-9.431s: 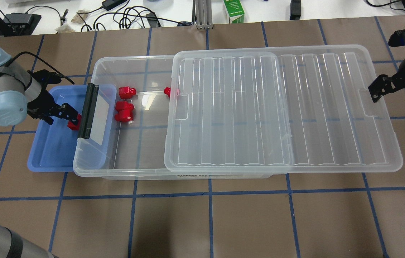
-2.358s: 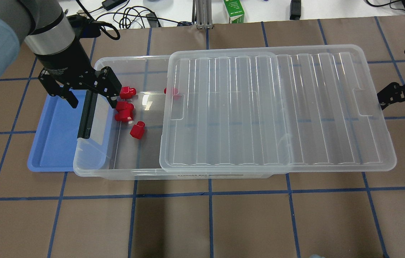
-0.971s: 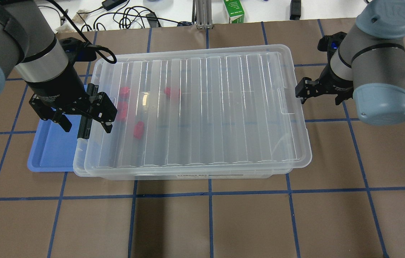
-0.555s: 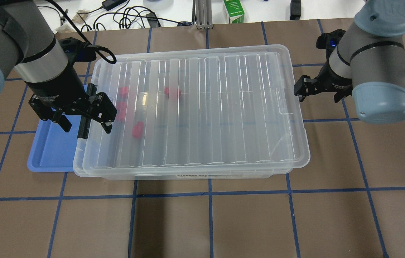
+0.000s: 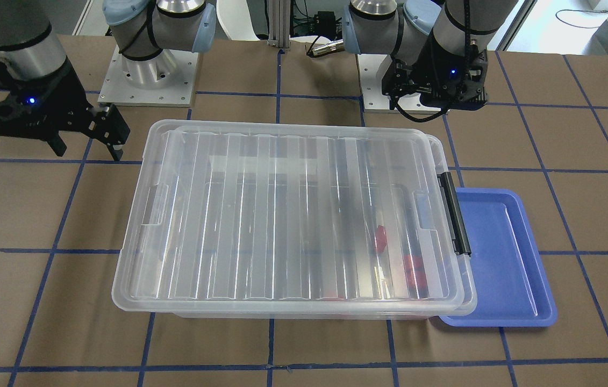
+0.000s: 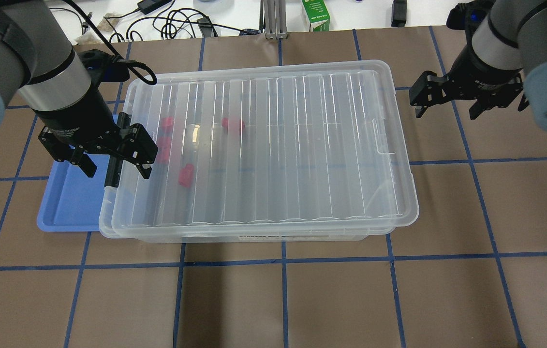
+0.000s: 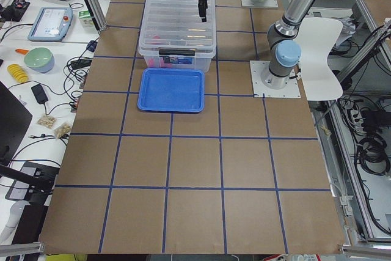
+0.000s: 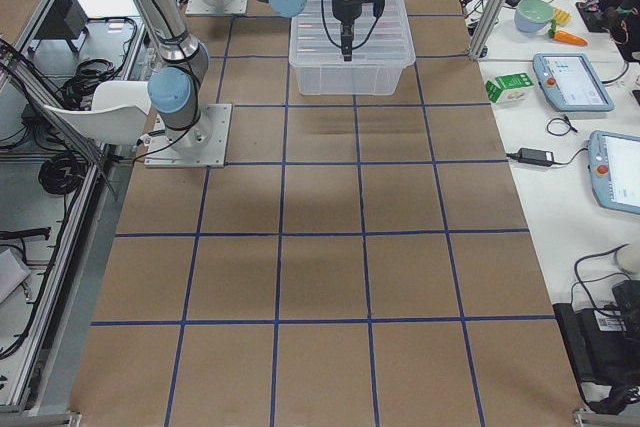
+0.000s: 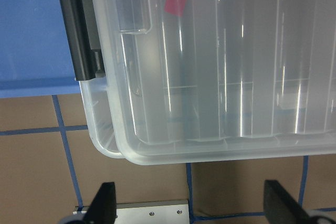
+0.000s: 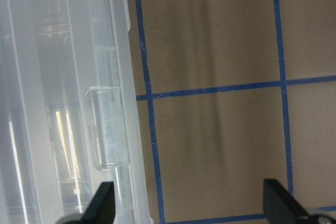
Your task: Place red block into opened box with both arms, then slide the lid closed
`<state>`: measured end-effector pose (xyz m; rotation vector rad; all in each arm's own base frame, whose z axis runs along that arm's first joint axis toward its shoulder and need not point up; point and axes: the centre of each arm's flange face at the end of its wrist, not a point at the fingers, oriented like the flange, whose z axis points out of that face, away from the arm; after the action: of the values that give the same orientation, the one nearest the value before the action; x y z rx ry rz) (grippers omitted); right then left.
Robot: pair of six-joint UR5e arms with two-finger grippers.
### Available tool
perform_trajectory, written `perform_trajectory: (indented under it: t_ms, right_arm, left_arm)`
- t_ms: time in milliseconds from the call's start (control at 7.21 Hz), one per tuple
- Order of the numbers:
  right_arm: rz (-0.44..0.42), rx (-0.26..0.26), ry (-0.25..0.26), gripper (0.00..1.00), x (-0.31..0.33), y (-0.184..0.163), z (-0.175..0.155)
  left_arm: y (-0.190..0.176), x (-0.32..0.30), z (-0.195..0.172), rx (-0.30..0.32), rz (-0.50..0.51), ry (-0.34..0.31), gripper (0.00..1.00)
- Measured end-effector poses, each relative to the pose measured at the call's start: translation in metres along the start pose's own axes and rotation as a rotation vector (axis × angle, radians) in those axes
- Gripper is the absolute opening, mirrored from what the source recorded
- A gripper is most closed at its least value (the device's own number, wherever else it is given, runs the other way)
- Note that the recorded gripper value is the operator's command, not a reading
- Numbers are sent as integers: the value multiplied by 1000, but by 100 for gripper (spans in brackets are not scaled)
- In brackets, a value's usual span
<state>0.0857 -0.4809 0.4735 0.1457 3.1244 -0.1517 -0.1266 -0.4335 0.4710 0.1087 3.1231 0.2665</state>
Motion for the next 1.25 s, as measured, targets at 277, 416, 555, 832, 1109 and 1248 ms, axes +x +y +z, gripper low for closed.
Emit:
perform_trajectory:
  t_ms: [277, 416, 555, 832, 1109, 1248]
  right_arm:
    - [6, -22, -8, 100, -37, 18, -44]
    - [2, -33, -10, 100, -59, 25, -47]
    - [-13, -42, -10, 100, -70, 28, -44]
    - [-36, -51, -4, 100, -74, 28, -38]
    - [-68, -51, -15, 100, -75, 27, -37]
    - [-76, -51, -19, 100, -76, 27, -37]
  left_arm:
    - [3, 0, -6, 19, 0, 0, 100]
    - [7, 0, -12, 36, -3, -2, 100]
    - [9, 1, -15, 46, -6, -3, 100]
    - [10, 3, -11, 52, -7, -3, 100]
    - [16, 3, -19, 76, 0, -5, 100]
    - [20, 2, -22, 83, 0, -6, 100]
